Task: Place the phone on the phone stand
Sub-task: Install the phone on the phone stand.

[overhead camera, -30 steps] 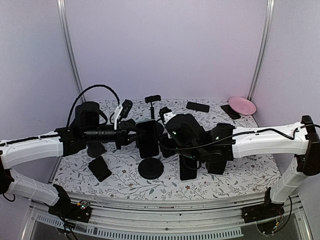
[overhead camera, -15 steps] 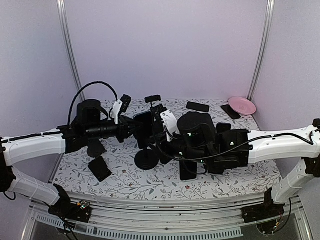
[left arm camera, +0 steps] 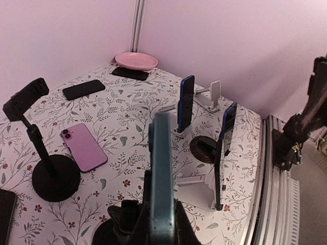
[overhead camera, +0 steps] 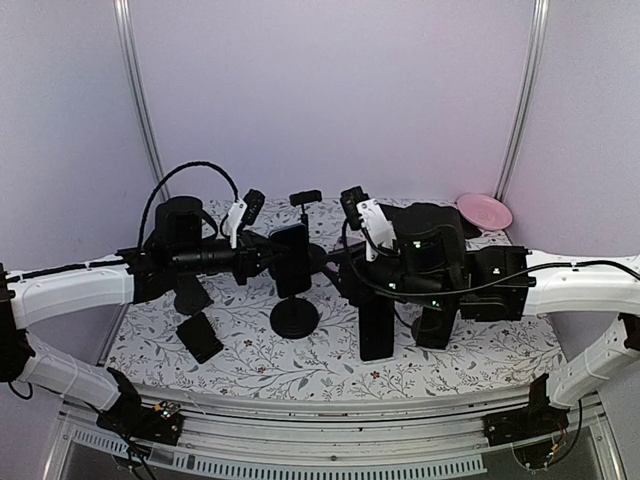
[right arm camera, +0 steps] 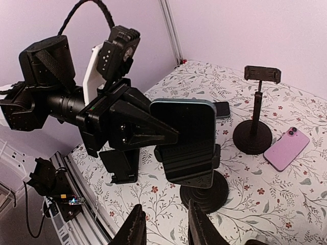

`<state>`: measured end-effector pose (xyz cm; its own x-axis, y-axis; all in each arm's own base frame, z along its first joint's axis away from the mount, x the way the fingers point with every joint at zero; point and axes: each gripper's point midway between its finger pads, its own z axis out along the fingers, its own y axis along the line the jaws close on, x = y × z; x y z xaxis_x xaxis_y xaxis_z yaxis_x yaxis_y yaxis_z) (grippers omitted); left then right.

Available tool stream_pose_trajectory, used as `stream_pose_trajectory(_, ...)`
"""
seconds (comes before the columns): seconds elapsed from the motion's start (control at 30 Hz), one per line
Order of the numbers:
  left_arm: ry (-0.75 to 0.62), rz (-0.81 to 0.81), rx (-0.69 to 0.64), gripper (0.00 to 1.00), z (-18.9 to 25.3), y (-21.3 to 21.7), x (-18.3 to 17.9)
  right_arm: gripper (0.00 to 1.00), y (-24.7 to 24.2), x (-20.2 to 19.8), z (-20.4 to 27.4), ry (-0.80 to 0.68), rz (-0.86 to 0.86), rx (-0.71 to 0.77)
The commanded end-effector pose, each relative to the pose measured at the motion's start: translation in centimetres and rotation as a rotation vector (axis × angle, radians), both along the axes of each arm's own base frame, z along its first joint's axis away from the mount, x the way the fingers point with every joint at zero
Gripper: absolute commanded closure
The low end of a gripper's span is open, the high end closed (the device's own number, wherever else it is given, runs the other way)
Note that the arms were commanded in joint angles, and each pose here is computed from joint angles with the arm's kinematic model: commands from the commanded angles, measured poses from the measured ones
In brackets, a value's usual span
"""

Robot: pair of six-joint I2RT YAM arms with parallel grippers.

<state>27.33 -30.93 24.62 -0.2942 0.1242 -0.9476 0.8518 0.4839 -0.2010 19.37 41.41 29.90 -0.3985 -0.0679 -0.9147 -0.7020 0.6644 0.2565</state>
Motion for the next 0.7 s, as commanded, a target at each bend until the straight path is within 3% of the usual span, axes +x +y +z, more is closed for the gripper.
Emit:
stream_pose_trajectory(0.0, 0.012, -0.121, -0.008, 1.0, 0.5, -1.2, -0.9, 0.7, -2.7, 1.1, 0.5, 0.039, -0.051, 0.026)
stream_pose_trajectory(0.33, 0.015, -0.269, -0.061, 1.0, 2.1, -3.1, -1.9, 0.61, -7.6, 2.7, 0.7, 0.061, -0.155, 0.05)
stream_pose_trajectory(0.67, 0.026, -0.378, -0.097, 1.0, 2.9, -4.3, -2.8, 0.6, -9.0, 3.1, 0.3, 0.069, -0.183, 0.045)
